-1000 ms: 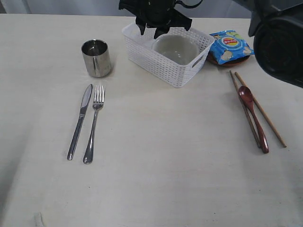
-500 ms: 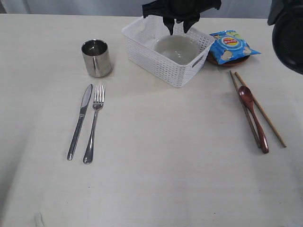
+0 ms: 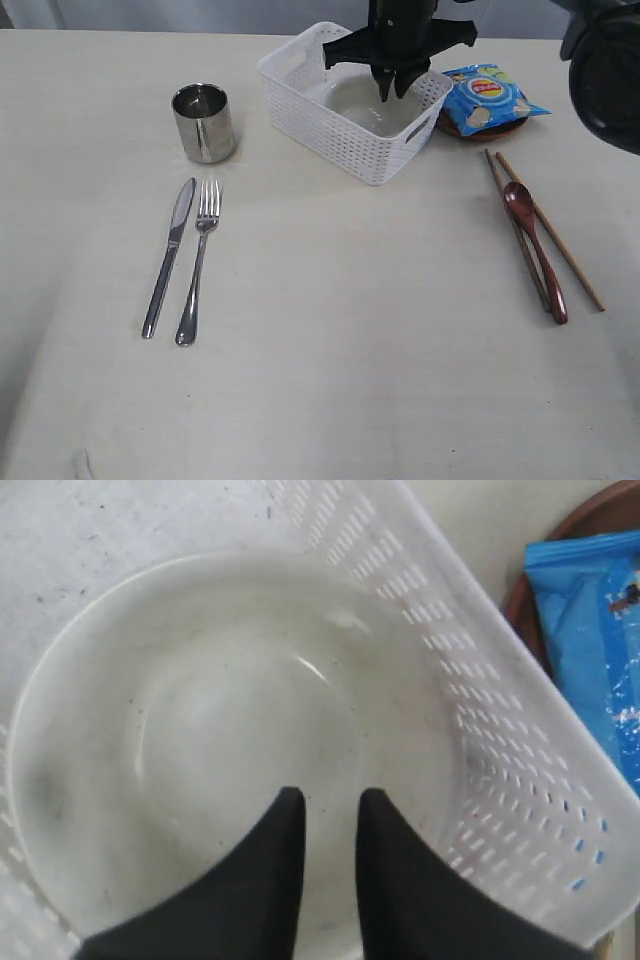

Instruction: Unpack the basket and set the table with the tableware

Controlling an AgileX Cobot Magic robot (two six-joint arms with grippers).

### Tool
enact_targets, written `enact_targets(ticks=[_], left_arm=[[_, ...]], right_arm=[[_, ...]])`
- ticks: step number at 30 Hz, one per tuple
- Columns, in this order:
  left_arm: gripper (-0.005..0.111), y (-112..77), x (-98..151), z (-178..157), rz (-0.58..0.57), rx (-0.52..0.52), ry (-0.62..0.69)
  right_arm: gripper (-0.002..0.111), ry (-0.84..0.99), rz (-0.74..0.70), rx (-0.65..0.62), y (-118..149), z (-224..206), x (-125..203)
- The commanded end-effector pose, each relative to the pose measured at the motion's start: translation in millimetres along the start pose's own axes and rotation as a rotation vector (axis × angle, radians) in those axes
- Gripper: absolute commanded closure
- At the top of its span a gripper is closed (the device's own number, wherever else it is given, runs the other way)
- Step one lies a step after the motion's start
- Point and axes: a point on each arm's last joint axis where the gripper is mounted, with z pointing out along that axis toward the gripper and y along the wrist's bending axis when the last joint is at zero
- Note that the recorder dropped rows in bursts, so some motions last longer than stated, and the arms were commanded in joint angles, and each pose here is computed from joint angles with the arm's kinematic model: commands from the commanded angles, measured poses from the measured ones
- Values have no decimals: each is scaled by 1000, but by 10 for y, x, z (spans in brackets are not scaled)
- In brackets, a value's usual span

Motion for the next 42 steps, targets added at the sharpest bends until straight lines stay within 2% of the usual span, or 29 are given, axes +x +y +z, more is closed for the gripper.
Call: enact_targets(ticks=[1, 3, 10, 17, 23, 32, 34, 39, 42], left_arm=[[107, 0, -2, 0, 0, 1, -12], [107, 0, -2, 0, 0, 1, -12], [107, 0, -2, 0, 0, 1, -12], [107, -2, -2, 0, -7, 3, -11], [107, -2, -2, 0, -7, 3, -11], [107, -2, -2, 0, -7, 3, -11], [107, -2, -2, 0, -7, 3, -11], [107, -2, -2, 0, -7, 3, -11], [107, -2, -2, 0, -7, 3, -11]], right_arm=[[105, 27, -45, -47, -123, -51, 50], [109, 61, -81, -33, -139, 0, 128], [109, 163, -117, -13, -177, 123, 375], [109, 153, -136, 119, -362, -111, 536], [109, 122, -97, 64, -398, -342, 566], [108, 141, -62, 92, -479, -227, 549], [101, 151, -34, 84, -561, -183, 534], [67, 132, 79, -53, -742, -140, 484], [64, 116, 113, -128, -797, -134, 459]])
